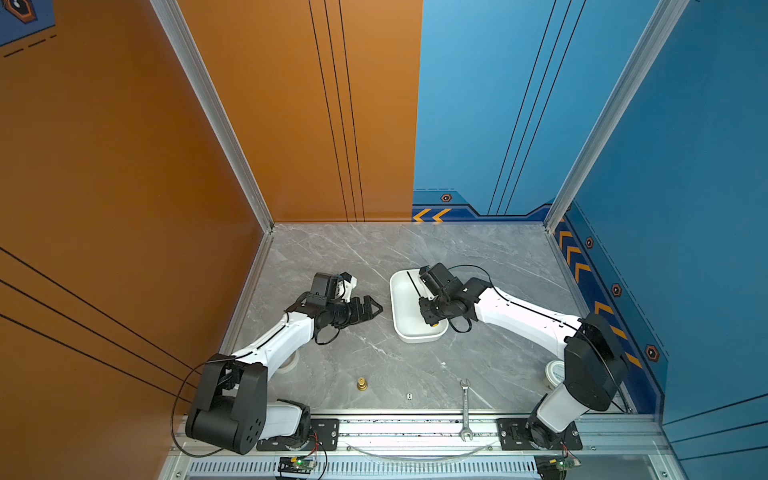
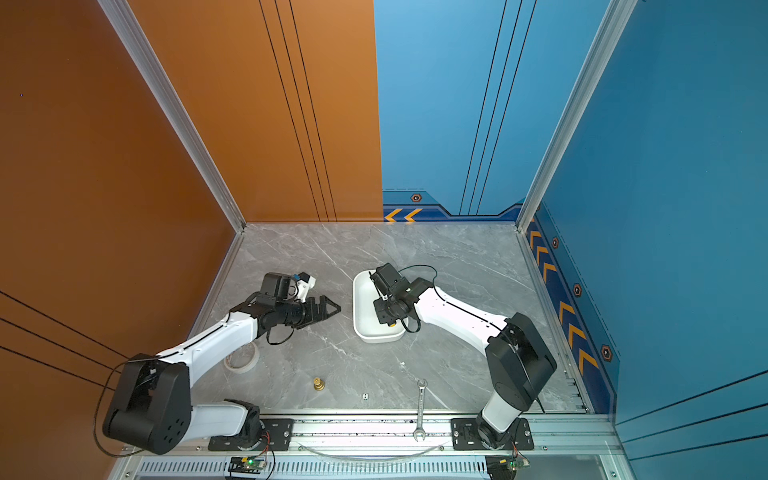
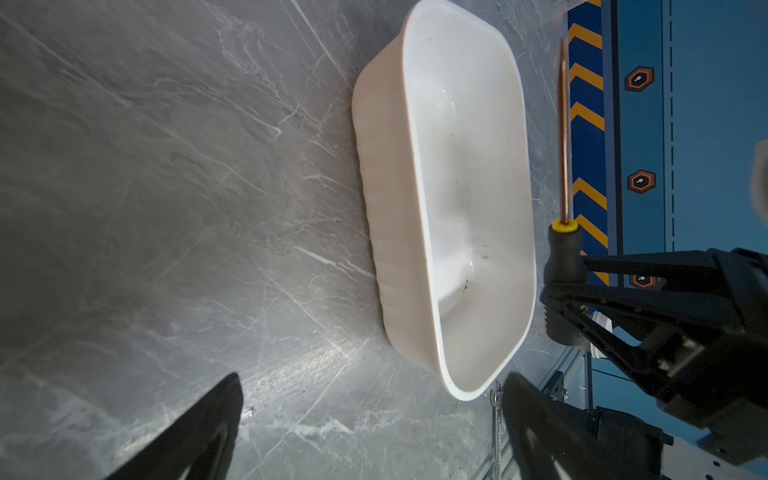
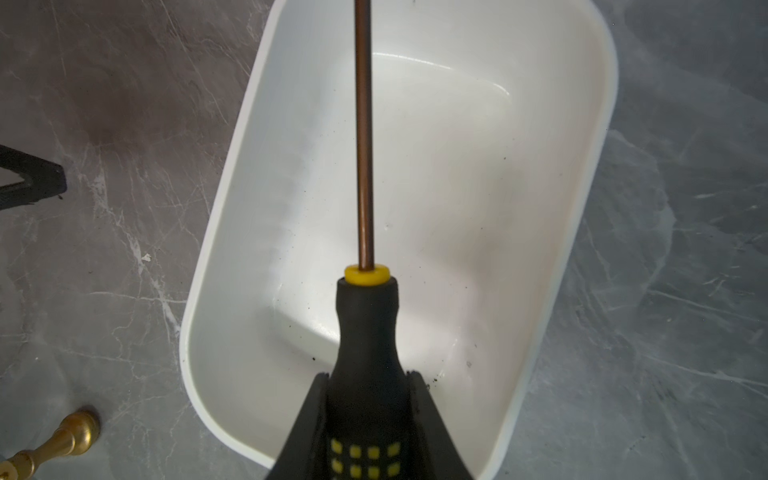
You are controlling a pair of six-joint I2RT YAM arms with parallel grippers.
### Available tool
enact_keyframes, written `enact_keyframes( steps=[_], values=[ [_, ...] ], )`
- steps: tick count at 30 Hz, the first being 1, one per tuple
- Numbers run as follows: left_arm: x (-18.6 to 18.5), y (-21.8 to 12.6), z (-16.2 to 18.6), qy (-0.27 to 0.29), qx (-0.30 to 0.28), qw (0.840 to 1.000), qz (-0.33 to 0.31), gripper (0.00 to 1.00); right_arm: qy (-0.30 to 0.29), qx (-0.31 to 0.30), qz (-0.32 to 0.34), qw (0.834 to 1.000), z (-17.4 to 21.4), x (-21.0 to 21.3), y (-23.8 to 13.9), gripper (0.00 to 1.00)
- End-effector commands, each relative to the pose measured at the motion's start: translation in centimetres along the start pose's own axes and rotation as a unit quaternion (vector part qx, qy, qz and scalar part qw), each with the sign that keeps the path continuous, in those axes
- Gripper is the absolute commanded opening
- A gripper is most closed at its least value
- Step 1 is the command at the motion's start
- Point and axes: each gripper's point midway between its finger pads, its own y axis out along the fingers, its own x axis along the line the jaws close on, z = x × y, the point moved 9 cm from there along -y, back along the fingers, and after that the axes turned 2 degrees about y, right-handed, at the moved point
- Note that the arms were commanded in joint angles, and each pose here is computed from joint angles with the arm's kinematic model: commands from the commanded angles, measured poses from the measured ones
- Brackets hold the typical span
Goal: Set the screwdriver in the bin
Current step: 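Lift the screwdriver with the right gripper and carry it over the white bin, then lower the screwdriver into the white bin with the right gripper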
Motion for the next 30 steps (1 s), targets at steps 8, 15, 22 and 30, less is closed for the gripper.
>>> enact_keyframes(
  steps=[8,15,22,30],
  values=[
    [0.6,-0.4,0.2,0.003,0.002,1.0,-0.001,0.98,0.012,-0.006,0.003,1.0,-0.5,1.2,1.2,0.0],
    [0.6,-0.4,0.2,0.003,0.001,1.0,-0.001,0.98,0.028,0.008,0.023,0.999,0.0,0.8,2.6,0.0],
    [0.7,-0.5,0.2,0.002,0.002,1.0,-0.002,0.98,0.043,0.018,0.036,0.998,0.1,0.7,3.8,0.0],
    [0.7,-0.5,0.3,0.005,0.004,1.0,-0.007,0.98,0.08,0.015,0.06,0.995,0.2,0.4,4.5,0.0]
  ],
)
